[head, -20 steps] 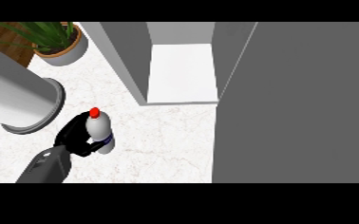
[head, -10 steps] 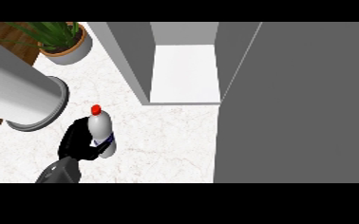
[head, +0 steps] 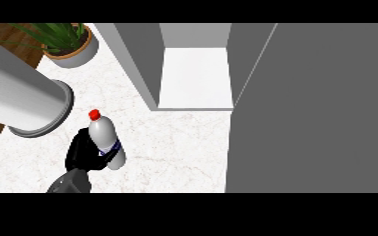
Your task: Pick up the bottled water, place it into the cabinet and close the cabinet
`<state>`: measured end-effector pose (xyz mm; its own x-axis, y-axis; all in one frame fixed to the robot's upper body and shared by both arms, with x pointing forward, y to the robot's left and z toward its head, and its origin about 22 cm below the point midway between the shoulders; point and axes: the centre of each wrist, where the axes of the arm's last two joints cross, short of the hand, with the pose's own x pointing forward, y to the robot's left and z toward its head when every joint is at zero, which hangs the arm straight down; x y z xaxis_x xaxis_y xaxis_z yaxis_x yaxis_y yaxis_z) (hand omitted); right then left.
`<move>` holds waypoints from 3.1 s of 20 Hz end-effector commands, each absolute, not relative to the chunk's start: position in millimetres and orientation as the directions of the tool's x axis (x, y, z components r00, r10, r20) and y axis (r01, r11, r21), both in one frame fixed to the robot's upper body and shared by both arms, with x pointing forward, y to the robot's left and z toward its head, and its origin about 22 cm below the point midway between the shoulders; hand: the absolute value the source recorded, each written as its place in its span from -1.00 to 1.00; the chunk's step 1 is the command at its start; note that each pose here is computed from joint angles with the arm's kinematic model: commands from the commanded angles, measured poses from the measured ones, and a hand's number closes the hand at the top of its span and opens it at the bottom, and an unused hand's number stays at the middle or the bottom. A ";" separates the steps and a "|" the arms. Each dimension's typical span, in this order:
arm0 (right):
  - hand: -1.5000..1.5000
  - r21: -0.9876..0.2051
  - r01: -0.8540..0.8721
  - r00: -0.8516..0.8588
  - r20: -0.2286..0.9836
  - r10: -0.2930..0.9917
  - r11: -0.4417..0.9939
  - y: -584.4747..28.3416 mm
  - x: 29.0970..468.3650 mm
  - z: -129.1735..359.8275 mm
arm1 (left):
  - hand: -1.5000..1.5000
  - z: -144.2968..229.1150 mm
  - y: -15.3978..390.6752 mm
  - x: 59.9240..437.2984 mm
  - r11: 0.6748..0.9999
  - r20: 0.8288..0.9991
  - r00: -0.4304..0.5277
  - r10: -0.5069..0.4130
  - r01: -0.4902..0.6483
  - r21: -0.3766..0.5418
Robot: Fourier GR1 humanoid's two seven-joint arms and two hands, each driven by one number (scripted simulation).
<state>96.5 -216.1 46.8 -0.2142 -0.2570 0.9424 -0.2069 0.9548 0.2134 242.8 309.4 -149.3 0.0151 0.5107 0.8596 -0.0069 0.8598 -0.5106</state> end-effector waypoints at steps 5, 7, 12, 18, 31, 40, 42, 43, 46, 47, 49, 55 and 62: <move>-1.00 0.219 -0.210 -0.221 0.939 -0.265 0.953 -203.8 97.6 52.9 | 1.00 -130.0 291.8 238.0 0.836 0.838 -0.001 0.546 0.057 -0.545; -1.00 0.215 -0.207 -0.218 0.941 -0.259 0.954 -214.0 85.6 54.1 | 1.00 -112.6 281.8 258.2 0.843 0.846 0.012 0.533 0.076 -0.533; -1.00 0.250 -0.220 -0.205 0.933 -0.296 0.943 -206.6 96.8 46.2 | 1.00 -96.9 248.6 250.2 0.851 0.860 0.016 0.510 0.133 -0.508; -1.00 0.257 -0.240 -0.206 0.929 -0.308 0.936 -201.5 98.9 48.2 | 1.00 -35.1 205.5 284.4 0.879 0.887 -0.044 0.459 0.169 -0.446; -1.00 0.247 -0.241 -0.190 0.936 -0.295 0.939 -176.9 119.8 43.8 | 1.00 42.1 125.1 325.9 0.914 0.922 -0.065 0.382 0.172 -0.367; -1.00 0.260 -0.252 -0.187 0.932 -0.310 0.932 -200.7 117.8 37.9 | 1.00 80.4 93.0 368.9 0.980 0.969 -0.169 0.178 0.116 -0.160; -1.00 0.251 -0.267 -0.185 0.934 -0.305 0.931 -204.9 105.0 39.6 | 1.00 54.8 90.9 361.5 0.988 0.977 -0.169 0.133 0.099 -0.117; -1.00 0.265 -0.253 -0.198 0.927 -0.318 0.930 -205.5 111.4 48.6 | 1.00 66.5 83.1 364.2 0.990 0.975 -0.181 0.126 0.083 -0.112; -1.00 0.262 -0.258 -0.178 0.933 -0.312 0.930 -211.5 107.9 38.9 | 1.00 73.2 83.0 371.6 0.997 0.977 -0.198 0.082 0.015 -0.081; -1.00 0.271 -0.260 -0.189 0.927 -0.324 0.927 -201.1 110.4 46.1 | 1.00 83.6 92.3 378.7 0.996 0.979 -0.184 0.087 0.009 -0.087; -1.00 0.255 -0.291 -0.168 0.935 -0.311 0.922 -197.7 114.6 39.7 | 1.00 80.9 77.5 376.3 0.999 0.980 -0.197 0.033 -0.030 -0.040; -1.00 0.266 -0.284 -0.174 0.931 -0.322 0.921 -197.2 112.7 35.9 | 1.00 77.3 101.7 384.4 0.993 0.986 -0.149 -0.077 -0.101 0.062; -1.00 0.254 -0.299 -0.180 0.932 -0.316 0.920 -195.4 115.3 41.2 | 1.00 68.5 115.0 388.2 0.975 0.975 -0.158 -0.156 -0.185 0.126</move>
